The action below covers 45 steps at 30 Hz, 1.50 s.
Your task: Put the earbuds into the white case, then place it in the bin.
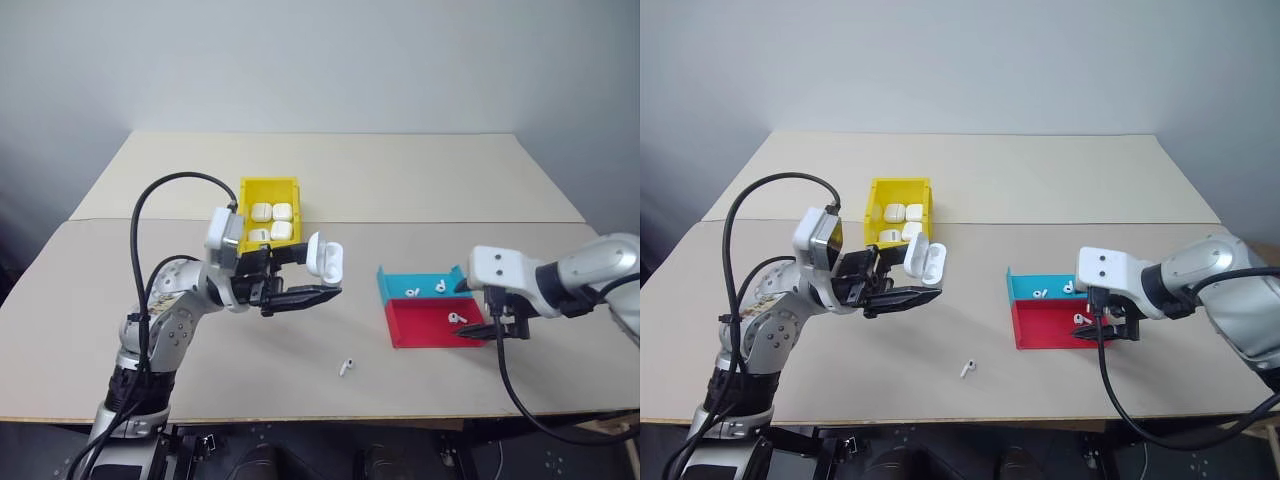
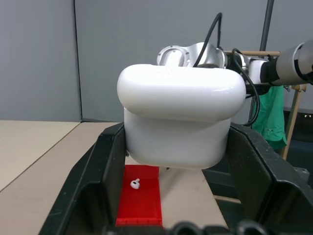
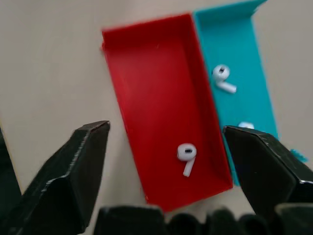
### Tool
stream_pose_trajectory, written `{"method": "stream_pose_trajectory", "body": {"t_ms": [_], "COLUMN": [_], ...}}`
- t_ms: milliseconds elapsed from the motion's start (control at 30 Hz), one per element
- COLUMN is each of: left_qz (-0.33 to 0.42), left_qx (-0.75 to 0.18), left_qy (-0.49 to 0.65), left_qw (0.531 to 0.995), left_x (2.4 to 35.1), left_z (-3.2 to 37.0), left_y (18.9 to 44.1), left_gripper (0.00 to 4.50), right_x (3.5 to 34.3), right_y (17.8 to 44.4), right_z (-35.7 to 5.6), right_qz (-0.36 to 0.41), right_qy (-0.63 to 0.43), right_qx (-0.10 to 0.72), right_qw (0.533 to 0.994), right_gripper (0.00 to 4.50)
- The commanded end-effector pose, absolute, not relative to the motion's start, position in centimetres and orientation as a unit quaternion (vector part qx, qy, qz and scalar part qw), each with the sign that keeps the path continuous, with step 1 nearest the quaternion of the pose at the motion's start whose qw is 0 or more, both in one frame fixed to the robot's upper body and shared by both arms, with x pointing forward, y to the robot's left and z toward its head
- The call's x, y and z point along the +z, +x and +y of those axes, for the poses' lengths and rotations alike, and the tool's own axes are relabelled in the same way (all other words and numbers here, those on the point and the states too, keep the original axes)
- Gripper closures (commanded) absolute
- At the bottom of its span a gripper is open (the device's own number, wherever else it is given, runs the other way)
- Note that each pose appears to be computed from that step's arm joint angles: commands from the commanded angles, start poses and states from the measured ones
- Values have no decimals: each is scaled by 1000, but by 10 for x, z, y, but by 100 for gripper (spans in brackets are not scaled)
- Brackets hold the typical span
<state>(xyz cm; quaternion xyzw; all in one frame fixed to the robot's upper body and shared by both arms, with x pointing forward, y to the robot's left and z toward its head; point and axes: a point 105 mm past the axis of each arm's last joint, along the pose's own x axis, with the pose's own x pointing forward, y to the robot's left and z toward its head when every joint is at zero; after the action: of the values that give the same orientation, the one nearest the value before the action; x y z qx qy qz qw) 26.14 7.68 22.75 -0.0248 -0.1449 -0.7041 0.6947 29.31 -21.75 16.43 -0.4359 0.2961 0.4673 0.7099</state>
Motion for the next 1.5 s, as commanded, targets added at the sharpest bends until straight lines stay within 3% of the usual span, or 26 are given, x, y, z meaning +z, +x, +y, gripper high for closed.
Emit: {"method": "stream_pose_trajectory", "body": {"t_ms": [33, 233, 367, 1333, 1500], "left_qz": [-168, -168, -168, -166, -165], "left_qx": [-709, -702, -699, -692, -691], "left_qy": [-26, -30, -31, -25, -25], "left_qw": [684, 692, 694, 702, 703], "left_x": [236, 236, 236, 237, 236], "left_z": [73, 74, 75, 77, 78], "left_y": [252, 248, 247, 243, 243], "left_gripper": [173, 173, 173, 173, 173], "right_x": [156, 146, 144, 117, 116], "right_y": [307, 319, 321, 323, 324], "right_z": [-231, -230, -230, -232, -231], "right_qz": [315, 332, 335, 379, 379], "right_qy": [-467, -441, -445, -424, -423], "right_qx": [437, 435, 437, 443, 443], "right_qw": [701, 711, 706, 693, 694], "right_gripper": [59, 59, 148, 148, 268]}}
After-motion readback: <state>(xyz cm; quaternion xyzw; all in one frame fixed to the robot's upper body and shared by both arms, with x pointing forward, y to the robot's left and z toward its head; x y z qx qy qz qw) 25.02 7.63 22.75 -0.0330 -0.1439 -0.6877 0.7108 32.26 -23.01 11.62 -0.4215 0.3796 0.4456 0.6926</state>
